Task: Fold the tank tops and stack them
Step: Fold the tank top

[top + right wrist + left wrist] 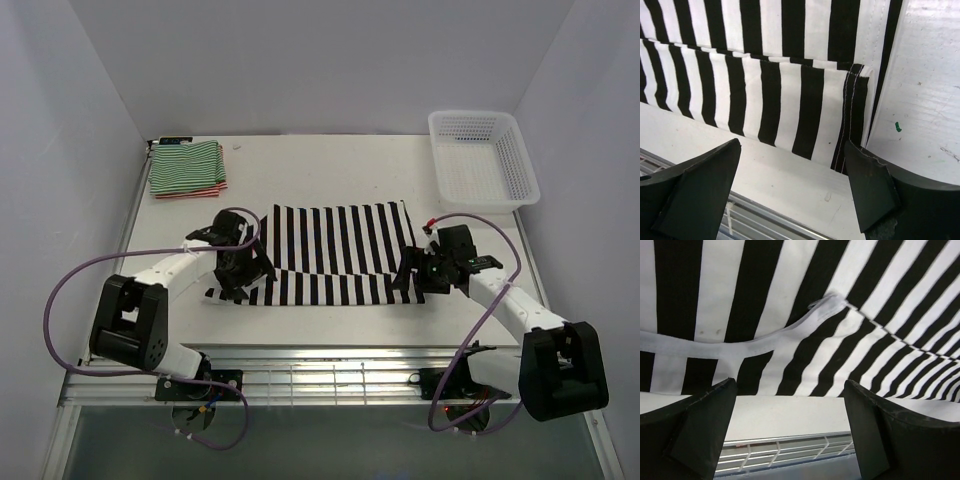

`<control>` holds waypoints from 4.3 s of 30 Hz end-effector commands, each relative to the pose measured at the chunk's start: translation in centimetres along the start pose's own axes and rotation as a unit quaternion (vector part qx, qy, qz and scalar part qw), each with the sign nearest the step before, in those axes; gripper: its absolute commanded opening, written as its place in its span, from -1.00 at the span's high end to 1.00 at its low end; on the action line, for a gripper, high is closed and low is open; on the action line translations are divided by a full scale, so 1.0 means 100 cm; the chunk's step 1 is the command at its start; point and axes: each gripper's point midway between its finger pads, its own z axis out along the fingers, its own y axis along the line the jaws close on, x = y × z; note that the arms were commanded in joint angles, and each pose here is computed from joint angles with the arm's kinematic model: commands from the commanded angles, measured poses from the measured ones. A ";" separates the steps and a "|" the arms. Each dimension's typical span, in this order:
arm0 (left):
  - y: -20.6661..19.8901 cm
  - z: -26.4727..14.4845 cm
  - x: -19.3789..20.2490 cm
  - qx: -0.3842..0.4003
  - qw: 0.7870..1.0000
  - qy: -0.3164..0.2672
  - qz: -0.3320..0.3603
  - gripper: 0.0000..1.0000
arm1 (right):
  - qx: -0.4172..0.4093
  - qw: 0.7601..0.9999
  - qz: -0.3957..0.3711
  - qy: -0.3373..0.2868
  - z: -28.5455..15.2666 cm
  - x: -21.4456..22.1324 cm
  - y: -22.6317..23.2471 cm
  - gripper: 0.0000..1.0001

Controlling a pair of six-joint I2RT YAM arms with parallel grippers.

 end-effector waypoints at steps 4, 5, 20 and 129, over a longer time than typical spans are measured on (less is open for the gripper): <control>-0.052 -0.050 -0.068 0.029 0.993 -0.106 0.039 -0.96 | -0.010 0.995 -0.049 -0.091 -0.035 -0.082 0.030 -0.80; -0.057 -0.052 -0.076 0.029 0.992 -0.112 0.043 -0.96 | -0.005 0.994 -0.059 -0.092 -0.035 -0.089 0.030 -0.80; -0.121 -0.014 -0.206 -0.003 0.976 -0.183 0.115 -0.96 | 0.079 0.981 -0.092 -0.154 -0.009 -0.224 0.023 -0.80; -0.124 0.000 -0.190 0.085 0.951 -0.239 0.177 1.00 | 0.108 0.967 -0.065 -0.221 0.038 -0.235 -0.007 0.85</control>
